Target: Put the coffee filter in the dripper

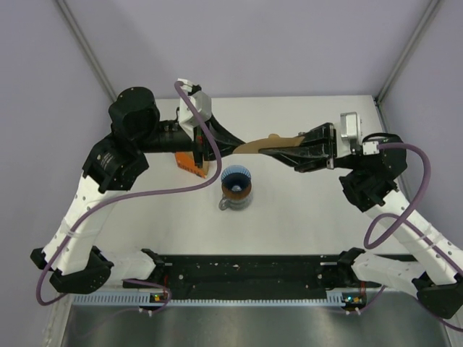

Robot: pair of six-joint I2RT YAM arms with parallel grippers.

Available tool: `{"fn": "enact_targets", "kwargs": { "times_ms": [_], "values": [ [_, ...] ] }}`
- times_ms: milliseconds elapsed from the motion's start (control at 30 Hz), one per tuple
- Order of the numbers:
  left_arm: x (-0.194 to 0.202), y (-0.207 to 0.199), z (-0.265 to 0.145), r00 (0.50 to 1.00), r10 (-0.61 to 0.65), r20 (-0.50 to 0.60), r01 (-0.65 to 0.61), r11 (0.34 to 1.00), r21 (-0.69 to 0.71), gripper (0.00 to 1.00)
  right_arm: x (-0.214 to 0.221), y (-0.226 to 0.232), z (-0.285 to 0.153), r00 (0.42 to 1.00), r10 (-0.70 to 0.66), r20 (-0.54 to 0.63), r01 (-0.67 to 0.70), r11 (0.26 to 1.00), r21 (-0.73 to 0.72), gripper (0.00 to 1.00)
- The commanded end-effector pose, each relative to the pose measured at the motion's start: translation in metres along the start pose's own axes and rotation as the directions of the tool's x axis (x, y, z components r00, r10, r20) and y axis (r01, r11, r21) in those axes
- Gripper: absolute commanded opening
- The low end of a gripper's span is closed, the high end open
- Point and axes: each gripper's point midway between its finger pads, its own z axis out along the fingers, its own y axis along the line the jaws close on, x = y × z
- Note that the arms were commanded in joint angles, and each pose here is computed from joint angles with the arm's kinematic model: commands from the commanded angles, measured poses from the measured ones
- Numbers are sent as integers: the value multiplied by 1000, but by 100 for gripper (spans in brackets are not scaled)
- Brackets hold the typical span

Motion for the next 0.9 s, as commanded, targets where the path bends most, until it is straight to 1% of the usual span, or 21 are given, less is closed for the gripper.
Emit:
{"fn": "enact_targets", "kwargs": {
  "times_ms": [0,33,100,167,200,233,300,333,400,533,633,700,733,767,800,833,867],
  "values": [
    [-18,-2,-2,998,33,50,-32,999,-8,0,-9,3,3,999,-18,34,19,1000,-7,0],
    [-17,-5,-3,998,37,48,-37,999,2,3,-8,1,2,999,-19,29,19,1000,3,0],
    [-14,-9,-6,998,58,35,-59,998,22,24,-5,-3,1,999,-30,13,29,999,29,0],
    [-8,-11,-9,995,95,10,-96,995,22,37,-4,-6,-1,999,-34,-16,35,998,57,0],
    [-4,-11,-13,994,110,-8,-110,994,15,43,-6,-12,-3,996,-74,-41,78,993,89,0],
    [-2,-11,-16,991,130,-18,-130,991,11,47,-1,-19,-8,994,-80,-81,90,987,133,0],
    [-1,-13,-19,988,155,-26,-155,988,9,54,-3,-32,-17,981,-133,-140,162,963,217,0],
    [-2,-15,-20,987,158,-21,-158,987,11,56,-4,-36,-20,977,-145,-154,179,954,239,0],
    [-4,-15,-19,989,149,-11,-149,989,13,61,-7,-32,-20,976,-159,-151,190,957,219,0],
    [-13,-8,-18,993,120,16,-119,992,-33,64,-8,-15,-8,989,-117,-95,127,986,107,0],
    [-19,-1,-17,994,105,32,-103,992,-73,66,-4,-9,-6,992,-103,-74,109,992,70,0],
    [-21,3,-15,995,89,44,-84,992,-90,66,-3,-6,-4,997,-58,-51,61,997,56,0],
    [-21,6,-14,996,78,49,-73,993,-97,65,-2,-5,-2,998,-49,-41,51,998,44,0],
    [-22,6,-13,996,71,55,-66,993,-95,60,-2,-3,-1,999,-36,-34,37,999,30,0],
    [-21,6,-11,997,59,57,-54,995,-87,53,-2,-4,1,999,-29,-25,29,999,23,0],
    [-22,4,-10,997,53,63,-49,996,-72,44,0,-3,3,1000,-13,-22,14,1000,14,0],
    [-22,2,-8,997,42,67,-38,998,-59,37,-1,-3,3,1000,-13,-17,13,1000,10,0]
  ]
}}
